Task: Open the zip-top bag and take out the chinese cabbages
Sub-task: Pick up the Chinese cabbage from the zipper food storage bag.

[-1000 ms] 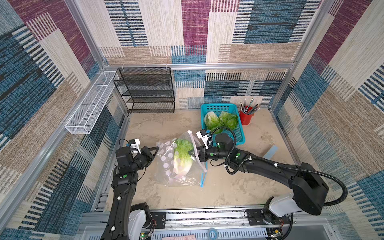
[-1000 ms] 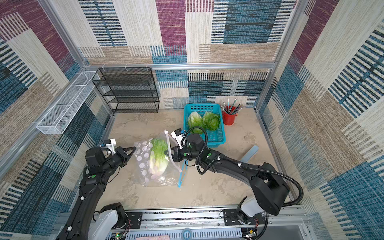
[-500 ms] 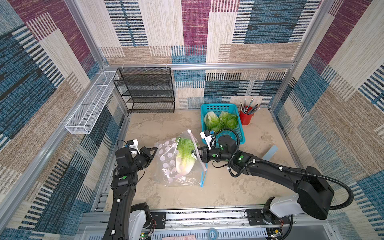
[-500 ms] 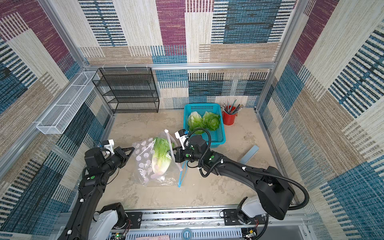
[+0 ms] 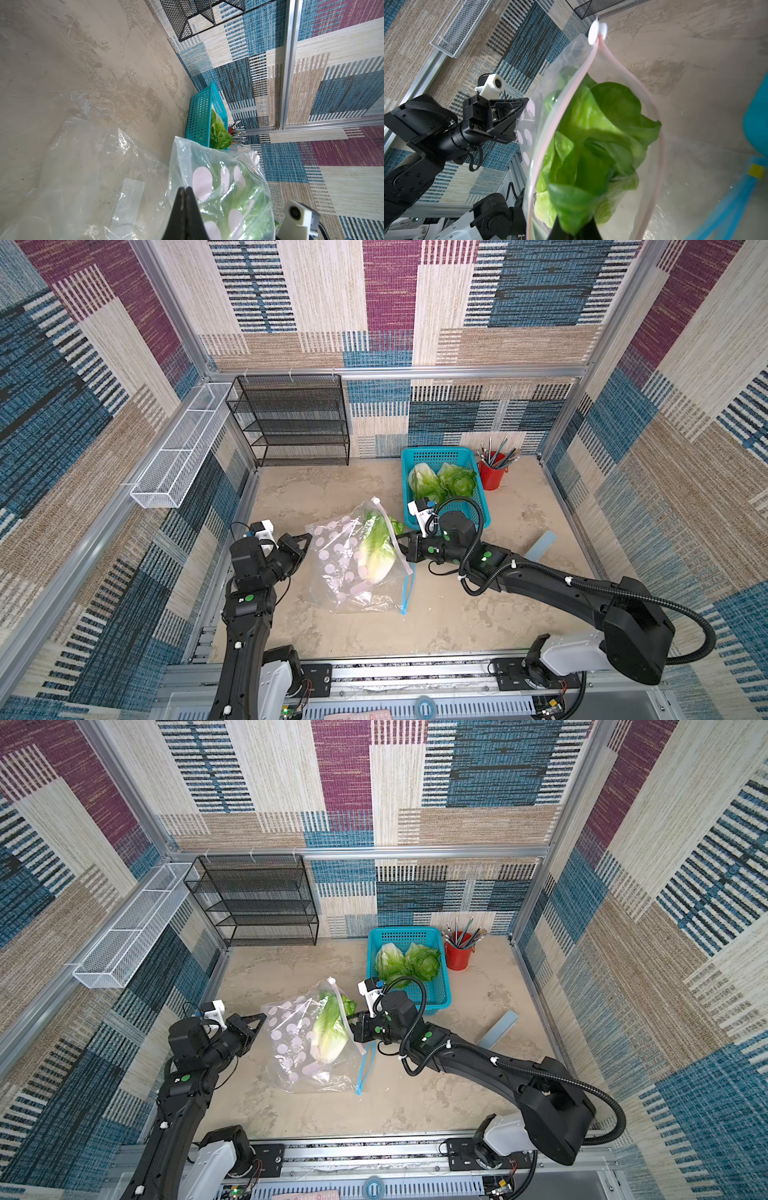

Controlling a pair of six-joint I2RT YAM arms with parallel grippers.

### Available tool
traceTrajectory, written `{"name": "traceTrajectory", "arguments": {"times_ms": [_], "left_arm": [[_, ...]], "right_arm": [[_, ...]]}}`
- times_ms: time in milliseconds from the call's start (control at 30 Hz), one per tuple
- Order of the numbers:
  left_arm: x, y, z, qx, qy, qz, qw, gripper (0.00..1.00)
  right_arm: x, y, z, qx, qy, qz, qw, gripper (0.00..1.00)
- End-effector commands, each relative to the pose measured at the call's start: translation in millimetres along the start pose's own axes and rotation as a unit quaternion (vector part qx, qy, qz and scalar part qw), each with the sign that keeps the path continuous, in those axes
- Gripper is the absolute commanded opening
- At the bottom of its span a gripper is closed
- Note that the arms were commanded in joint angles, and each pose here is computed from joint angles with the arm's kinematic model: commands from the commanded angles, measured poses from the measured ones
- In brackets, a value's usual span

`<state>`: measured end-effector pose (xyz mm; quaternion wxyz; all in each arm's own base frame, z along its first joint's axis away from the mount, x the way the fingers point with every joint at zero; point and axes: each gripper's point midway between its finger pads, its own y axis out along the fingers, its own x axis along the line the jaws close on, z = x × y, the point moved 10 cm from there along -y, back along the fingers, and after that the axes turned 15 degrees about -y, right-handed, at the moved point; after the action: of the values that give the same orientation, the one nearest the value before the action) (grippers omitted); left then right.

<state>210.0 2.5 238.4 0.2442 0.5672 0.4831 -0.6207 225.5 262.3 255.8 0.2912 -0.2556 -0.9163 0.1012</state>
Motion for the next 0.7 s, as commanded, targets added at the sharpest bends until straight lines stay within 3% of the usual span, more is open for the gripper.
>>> {"name": "traceTrajectory", "arguments": {"times_ms": [0,667], "left_arm": [[-3.1,-0.9,-1.5,-0.01,0.01,0.008,1.0,0.0],[2.9,-7.3,-0.1,-0.035,0.029,-0.028,0.999,0.0]], "right_arm": [[1.1,-4.3,-7.0,-0.024,0.001,0.012,1.0,0.0],[-5.6,-19.1,-3.4,-0.046,0.01,0.049,0.998,0.0]]}}
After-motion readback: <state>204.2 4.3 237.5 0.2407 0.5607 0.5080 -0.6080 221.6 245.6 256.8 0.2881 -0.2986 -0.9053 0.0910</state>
